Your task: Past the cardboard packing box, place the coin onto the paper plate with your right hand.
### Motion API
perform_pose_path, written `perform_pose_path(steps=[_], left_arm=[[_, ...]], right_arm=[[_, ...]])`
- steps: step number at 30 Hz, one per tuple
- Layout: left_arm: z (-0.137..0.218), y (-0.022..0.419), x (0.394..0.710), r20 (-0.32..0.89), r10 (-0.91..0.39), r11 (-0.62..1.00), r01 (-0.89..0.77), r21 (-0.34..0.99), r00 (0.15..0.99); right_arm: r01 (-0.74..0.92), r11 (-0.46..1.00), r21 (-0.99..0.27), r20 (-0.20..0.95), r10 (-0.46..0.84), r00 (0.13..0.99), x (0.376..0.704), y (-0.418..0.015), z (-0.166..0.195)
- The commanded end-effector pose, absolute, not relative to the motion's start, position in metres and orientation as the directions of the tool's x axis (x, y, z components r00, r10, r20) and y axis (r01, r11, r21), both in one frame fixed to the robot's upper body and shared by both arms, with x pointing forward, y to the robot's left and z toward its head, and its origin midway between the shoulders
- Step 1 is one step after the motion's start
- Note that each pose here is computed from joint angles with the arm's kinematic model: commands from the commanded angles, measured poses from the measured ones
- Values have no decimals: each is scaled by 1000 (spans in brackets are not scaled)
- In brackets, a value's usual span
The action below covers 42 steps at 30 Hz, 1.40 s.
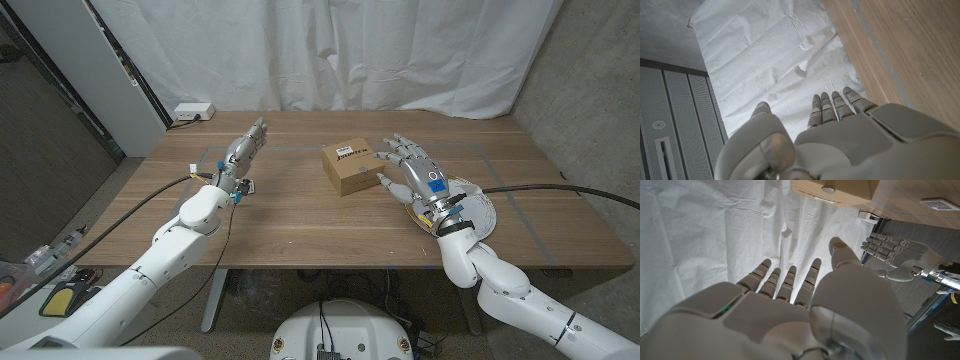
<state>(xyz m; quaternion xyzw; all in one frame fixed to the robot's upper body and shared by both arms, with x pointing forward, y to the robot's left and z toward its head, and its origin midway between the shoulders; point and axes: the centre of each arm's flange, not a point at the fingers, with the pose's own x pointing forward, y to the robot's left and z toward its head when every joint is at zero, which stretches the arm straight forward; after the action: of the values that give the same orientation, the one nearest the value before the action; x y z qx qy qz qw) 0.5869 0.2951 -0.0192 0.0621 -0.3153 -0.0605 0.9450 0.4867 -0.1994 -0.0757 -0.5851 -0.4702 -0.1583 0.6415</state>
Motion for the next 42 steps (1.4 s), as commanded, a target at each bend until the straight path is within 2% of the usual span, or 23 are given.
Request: perform_pose_path(steps=[1,42], left_arm=[[-20,292,585,584,-167,983,87,162,794],[-27,294,590,594,-160,986,98,135,788]], right_arm=[[770,228,-596,789,348,507,487,-198,-77],[757,229,-613,772,379,510,515,-176,-78]])
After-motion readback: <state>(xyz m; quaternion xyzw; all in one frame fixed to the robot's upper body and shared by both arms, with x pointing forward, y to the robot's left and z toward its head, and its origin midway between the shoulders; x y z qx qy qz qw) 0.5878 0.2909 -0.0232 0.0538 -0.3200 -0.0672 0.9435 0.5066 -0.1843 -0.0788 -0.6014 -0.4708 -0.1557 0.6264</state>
